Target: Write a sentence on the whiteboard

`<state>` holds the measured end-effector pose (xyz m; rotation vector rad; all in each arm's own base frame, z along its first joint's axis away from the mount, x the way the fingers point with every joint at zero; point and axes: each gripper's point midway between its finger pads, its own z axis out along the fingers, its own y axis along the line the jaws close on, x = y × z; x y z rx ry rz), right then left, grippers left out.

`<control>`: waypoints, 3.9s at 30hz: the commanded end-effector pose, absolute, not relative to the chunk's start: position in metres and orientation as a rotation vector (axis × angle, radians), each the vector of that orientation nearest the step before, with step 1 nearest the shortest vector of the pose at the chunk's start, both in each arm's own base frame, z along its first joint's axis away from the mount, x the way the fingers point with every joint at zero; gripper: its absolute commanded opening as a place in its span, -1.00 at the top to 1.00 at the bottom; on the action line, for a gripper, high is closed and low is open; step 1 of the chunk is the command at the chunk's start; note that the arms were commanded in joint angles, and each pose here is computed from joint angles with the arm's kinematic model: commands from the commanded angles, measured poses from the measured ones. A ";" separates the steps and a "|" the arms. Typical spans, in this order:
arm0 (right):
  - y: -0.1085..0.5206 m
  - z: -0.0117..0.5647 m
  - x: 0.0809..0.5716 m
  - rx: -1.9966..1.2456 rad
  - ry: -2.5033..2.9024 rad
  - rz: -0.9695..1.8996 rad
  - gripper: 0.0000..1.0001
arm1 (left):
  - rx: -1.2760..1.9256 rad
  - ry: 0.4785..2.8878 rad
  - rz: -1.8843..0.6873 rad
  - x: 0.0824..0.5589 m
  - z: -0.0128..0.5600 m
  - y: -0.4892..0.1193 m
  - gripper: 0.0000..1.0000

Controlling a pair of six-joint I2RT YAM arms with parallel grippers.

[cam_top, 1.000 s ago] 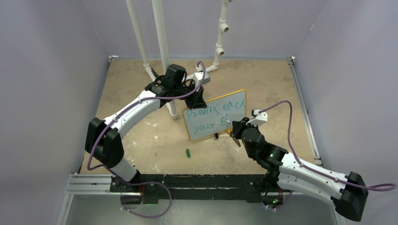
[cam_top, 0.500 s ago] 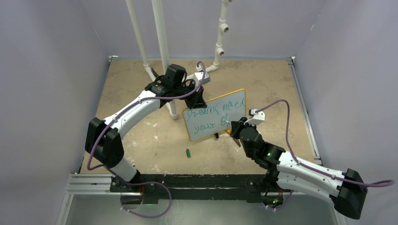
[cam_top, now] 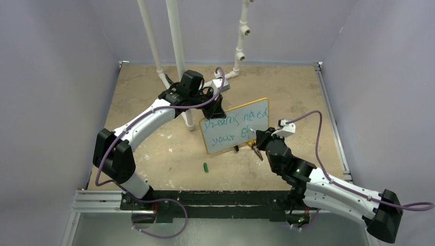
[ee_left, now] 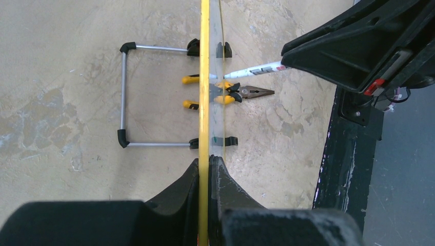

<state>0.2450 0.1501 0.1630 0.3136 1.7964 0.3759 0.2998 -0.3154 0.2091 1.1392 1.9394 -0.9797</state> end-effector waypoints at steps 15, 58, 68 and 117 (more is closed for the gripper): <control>0.141 0.193 0.255 0.375 1.692 0.345 1.00 | 1.137 1.925 -0.929 0.307 0.209 -0.304 1.00; 0.153 0.138 0.250 0.326 1.871 0.285 1.00 | 1.136 1.918 -0.933 0.307 0.212 -0.305 1.00; 0.152 0.176 0.245 0.317 1.763 0.420 1.00 | 1.136 1.917 -0.933 0.307 0.212 -0.305 1.00; 0.133 0.160 0.251 0.426 1.757 0.294 1.00 | 1.133 1.919 -0.929 0.308 0.212 -0.304 1.00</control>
